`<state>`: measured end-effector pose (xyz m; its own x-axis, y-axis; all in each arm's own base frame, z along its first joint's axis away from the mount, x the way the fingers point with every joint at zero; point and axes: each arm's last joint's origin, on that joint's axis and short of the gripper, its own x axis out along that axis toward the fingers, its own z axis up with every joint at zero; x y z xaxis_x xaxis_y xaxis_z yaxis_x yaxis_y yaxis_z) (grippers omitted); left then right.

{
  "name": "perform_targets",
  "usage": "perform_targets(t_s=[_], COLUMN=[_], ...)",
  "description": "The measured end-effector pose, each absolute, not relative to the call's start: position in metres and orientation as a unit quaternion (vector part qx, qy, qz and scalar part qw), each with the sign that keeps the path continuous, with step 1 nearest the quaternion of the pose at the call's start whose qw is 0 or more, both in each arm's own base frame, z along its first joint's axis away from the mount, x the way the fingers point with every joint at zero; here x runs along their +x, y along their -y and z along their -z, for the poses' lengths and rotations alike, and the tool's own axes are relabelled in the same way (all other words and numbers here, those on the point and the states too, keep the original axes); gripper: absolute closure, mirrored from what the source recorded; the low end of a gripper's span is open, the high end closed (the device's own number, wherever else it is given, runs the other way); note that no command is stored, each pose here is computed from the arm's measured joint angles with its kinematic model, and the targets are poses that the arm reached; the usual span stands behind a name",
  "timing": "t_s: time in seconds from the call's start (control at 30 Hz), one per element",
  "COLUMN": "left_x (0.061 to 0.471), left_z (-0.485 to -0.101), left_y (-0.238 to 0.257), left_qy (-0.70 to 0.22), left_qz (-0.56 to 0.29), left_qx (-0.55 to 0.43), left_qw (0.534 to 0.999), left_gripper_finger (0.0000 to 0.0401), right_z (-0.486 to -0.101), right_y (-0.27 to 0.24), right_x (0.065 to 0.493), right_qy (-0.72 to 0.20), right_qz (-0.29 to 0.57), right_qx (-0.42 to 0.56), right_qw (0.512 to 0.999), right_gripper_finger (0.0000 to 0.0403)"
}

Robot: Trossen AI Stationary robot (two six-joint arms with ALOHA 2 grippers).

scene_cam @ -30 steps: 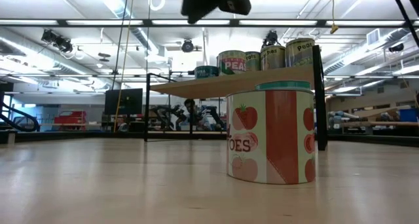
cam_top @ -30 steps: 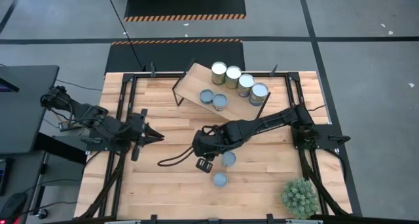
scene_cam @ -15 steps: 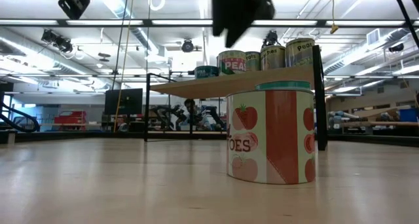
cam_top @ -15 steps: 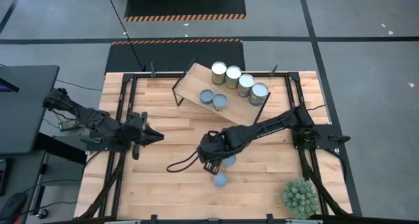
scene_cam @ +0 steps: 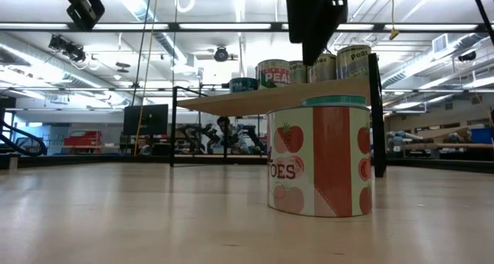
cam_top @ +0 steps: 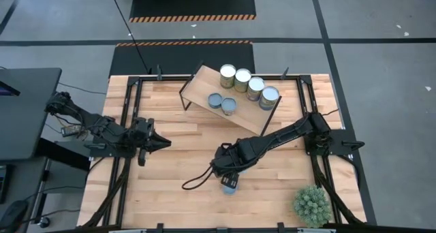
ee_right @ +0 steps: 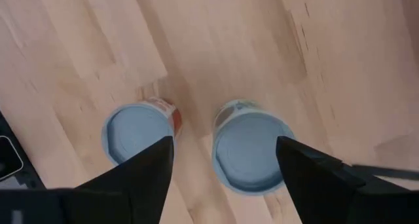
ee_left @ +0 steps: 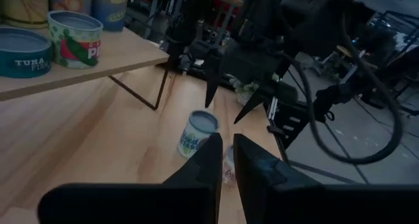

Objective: Pick and place cans onto a shelf
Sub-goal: Put the white canned mixed vegetables on the shelf

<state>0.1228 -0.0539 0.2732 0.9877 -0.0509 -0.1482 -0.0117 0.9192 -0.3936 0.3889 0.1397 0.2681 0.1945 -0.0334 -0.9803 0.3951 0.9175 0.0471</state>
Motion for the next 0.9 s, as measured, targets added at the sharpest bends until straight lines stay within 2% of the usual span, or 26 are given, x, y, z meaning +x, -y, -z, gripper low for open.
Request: perform_targets(t_s=[0.23,0.4,0.67,0.9], left_x=[0.118,0.117,0.119,0.119], left_z=[-0.272,-0.257,-0.242,-0.244], left_y=[0.051,0.051,0.051,0.051], left_qy=[-0.085,-0.083,-0.072,-0.066], left_qz=[0.009,0.01,0.006,0.005], left_qx=[-0.194,-0.212,-0.234,-0.247], left_qw=[0.977,0.974,0.969,0.967], left_gripper_finger=[0.0358,0.0358,0.0358,0.0358], right_z=[-0.276,-0.288,-0.296,-0.283], right_y=[-0.137,-0.132,-0.126,-0.119], right_x=[0.383,0.359,0.336,0.348], right_qy=[-0.614,-0.613,-0.58,-0.589], right_qz=[0.136,0.127,0.089,0.008], right_qx=[0.135,0.134,0.106,0.068], right_qw=[0.766,0.768,0.803,0.805], right_gripper_finger=[0.0126,0.0126,0.0124,0.0071])
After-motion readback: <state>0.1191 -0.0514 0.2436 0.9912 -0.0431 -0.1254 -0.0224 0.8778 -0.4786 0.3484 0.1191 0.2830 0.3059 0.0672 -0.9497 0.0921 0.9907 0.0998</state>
